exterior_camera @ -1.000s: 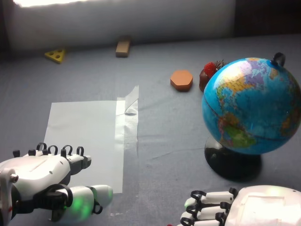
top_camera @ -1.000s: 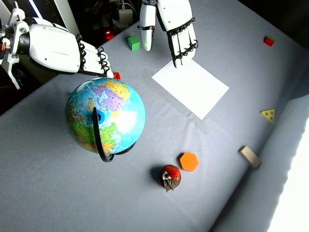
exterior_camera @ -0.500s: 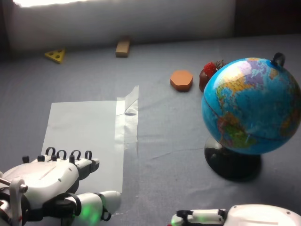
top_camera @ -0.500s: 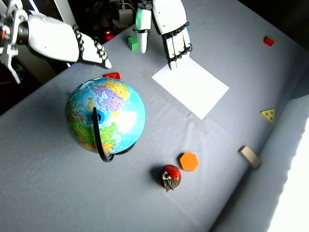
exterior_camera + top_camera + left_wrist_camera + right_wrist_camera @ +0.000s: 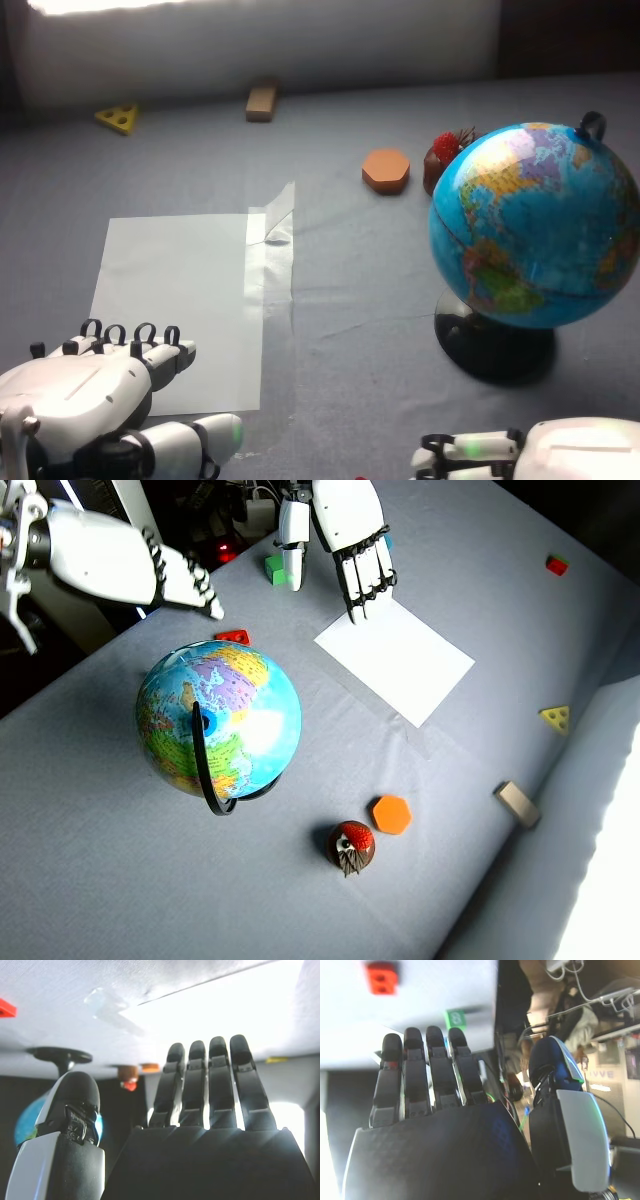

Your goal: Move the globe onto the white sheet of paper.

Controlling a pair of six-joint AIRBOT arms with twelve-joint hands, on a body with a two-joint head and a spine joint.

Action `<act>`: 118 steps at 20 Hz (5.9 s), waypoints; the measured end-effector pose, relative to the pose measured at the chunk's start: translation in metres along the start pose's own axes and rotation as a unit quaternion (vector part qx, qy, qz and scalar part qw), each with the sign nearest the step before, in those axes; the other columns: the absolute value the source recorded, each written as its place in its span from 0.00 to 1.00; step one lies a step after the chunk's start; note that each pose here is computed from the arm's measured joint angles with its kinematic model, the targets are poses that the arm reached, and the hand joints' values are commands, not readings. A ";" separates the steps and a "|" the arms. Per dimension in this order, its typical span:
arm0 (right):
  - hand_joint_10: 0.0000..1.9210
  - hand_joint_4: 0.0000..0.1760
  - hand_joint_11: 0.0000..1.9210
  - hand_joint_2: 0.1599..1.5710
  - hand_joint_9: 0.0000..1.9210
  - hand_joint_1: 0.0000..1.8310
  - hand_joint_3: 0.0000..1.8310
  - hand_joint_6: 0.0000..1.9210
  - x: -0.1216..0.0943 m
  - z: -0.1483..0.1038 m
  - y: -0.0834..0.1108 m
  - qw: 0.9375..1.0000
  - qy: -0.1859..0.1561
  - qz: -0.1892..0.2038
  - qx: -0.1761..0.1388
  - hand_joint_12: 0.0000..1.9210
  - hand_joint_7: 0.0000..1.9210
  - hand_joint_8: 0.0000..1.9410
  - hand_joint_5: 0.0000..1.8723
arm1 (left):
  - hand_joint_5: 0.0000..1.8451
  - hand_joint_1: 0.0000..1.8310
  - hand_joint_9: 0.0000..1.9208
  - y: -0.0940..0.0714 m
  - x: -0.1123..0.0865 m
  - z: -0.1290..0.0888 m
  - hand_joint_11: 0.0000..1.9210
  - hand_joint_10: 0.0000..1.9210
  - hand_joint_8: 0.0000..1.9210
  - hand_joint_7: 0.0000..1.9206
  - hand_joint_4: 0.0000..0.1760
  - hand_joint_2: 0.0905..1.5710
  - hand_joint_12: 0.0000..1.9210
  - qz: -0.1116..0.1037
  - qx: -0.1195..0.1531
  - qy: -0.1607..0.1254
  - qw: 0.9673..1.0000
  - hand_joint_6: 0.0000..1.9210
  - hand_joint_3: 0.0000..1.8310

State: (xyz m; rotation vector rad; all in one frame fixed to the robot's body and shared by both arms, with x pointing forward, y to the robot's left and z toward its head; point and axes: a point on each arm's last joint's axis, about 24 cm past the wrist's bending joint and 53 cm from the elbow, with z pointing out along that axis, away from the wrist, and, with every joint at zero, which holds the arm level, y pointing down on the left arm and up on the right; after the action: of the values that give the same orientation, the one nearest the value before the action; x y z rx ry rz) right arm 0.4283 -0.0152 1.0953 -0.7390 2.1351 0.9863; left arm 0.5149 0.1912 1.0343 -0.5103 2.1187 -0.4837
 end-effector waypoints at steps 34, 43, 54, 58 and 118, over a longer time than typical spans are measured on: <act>0.00 0.00 0.00 0.73 0.05 0.00 0.00 0.00 -0.048 -0.048 -0.186 0.994 -0.063 -0.085 -0.038 0.09 0.04 0.00 0.03 | 0.06 0.00 0.05 0.005 0.012 -0.012 0.00 0.00 0.00 0.05 0.00 0.75 0.19 -0.005 0.074 0.009 0.997 0.00 0.00; 0.00 0.00 0.00 0.73 0.06 0.00 0.00 0.00 -0.074 -0.023 -0.198 0.994 -0.076 -0.082 -0.018 0.10 0.05 0.00 0.04 | 0.06 0.00 0.05 0.015 0.013 -0.019 0.00 0.00 0.00 0.05 0.00 0.75 0.19 -0.005 0.078 -0.004 0.997 0.00 0.00; 0.00 0.00 0.00 0.73 0.06 0.00 0.00 0.00 -0.075 -0.013 -0.200 0.991 -0.067 -0.117 -0.011 0.13 0.05 0.00 0.04 | 0.06 0.00 0.05 0.016 0.014 -0.020 0.00 0.00 0.00 0.05 0.00 0.74 0.19 -0.015 0.077 -0.002 0.997 0.00 0.00; 0.00 0.00 0.00 0.73 0.06 0.00 0.00 0.00 -0.075 -0.002 -0.192 0.991 -0.056 -0.118 -0.019 0.13 0.05 0.00 0.04 | 0.06 0.00 0.05 0.016 0.014 -0.020 0.00 0.00 0.00 0.05 0.00 0.75 0.19 -0.016 0.077 -0.002 0.997 0.00 0.00; 0.00 0.00 0.00 0.72 0.07 0.00 0.00 0.00 -0.164 0.164 -0.075 0.988 -0.110 -0.080 0.068 0.15 0.07 0.00 0.06 | 0.06 0.00 0.05 0.028 0.028 -0.017 0.00 0.00 0.00 0.06 0.00 0.75 0.19 0.002 0.077 0.012 0.997 0.00 0.00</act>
State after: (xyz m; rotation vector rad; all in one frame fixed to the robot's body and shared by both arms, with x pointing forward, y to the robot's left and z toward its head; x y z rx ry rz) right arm 0.6372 0.1103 1.1056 -0.6891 1.9002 0.7895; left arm 0.4807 0.2024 1.0101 -0.4140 2.0849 -0.6480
